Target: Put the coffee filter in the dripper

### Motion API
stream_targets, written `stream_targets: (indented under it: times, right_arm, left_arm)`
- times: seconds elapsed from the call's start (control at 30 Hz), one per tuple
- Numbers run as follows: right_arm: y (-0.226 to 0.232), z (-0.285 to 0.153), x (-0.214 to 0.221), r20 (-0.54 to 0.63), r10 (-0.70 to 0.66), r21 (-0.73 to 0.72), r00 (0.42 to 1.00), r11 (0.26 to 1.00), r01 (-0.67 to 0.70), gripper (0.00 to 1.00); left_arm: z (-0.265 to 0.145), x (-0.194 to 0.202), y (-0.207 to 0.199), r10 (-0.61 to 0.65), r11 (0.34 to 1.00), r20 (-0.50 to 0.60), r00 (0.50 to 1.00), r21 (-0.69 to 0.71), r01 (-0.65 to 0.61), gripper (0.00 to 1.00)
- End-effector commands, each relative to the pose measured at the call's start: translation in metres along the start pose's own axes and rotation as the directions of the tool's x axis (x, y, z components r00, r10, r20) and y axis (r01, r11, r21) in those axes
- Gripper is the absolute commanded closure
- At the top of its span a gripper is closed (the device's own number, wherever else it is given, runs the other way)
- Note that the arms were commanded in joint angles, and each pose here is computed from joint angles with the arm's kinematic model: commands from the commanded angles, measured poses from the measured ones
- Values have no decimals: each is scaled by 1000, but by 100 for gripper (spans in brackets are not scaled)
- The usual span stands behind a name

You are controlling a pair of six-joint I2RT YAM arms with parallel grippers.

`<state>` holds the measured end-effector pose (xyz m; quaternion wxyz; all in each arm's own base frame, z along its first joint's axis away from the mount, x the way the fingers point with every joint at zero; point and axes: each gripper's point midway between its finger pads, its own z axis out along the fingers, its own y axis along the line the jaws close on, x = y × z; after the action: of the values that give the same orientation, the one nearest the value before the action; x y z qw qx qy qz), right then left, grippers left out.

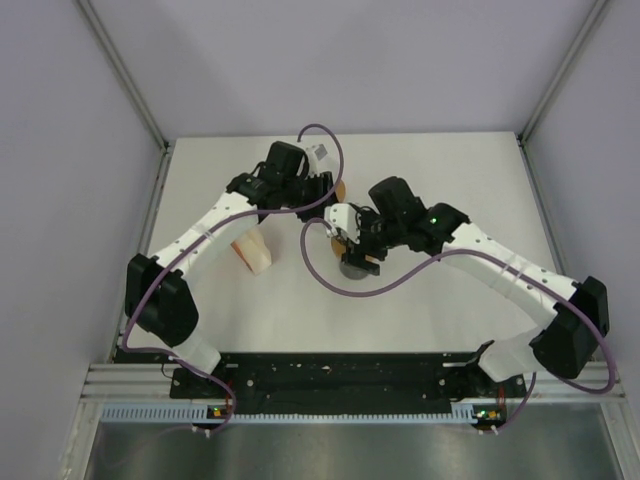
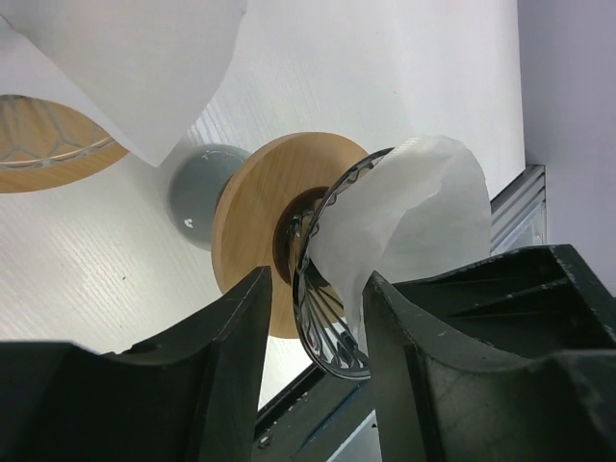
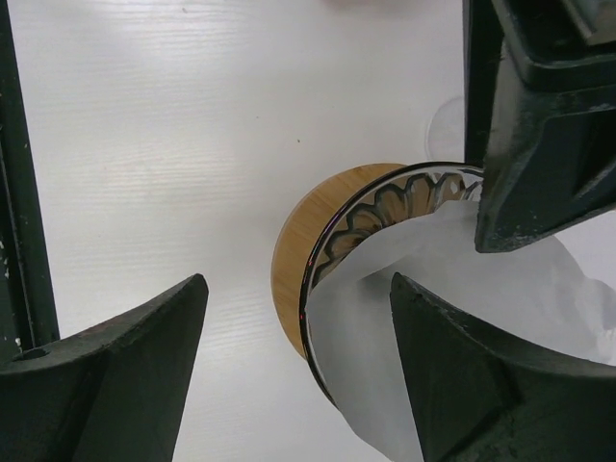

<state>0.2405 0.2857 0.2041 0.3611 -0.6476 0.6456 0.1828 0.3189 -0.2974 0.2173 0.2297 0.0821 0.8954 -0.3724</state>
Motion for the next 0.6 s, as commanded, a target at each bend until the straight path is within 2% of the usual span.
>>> stream_targets:
  times: [0.0, 0.1, 0.17, 0.3, 0.37, 0.57]
  right_arm:
    - [-10, 4, -4, -11, -15, 1, 1000, 1000, 15, 25]
    - [-12, 11, -1, -29, -16, -5, 999, 1000, 16, 31]
    - [-10, 16, 0, -30, -9, -28, 999, 1000, 8, 40]
    - [-10, 24, 4, -42, -8, -47, 999, 999, 6, 65]
    - [-6, 25, 7, -49, -13, -64, 999, 998, 10, 71]
    - [-1, 27, 14, -60, -28, -83, 998, 996, 23, 80]
  left_arm:
    - [-17, -19, -16, 56, 998, 73, 996, 21, -57, 51]
    - [-14, -17, -12, 52, 999, 67, 996, 13, -53, 52]
    - [-13, -16, -10, 50, 999, 62, 997, 9, -50, 52]
    - [-11, -15, -8, 45, 999, 57, 997, 4, -45, 52]
    - [-11, -15, -8, 46, 999, 56, 997, 4, -46, 52]
    - [-7, -10, -3, 39, 999, 45, 998, -2, -39, 52]
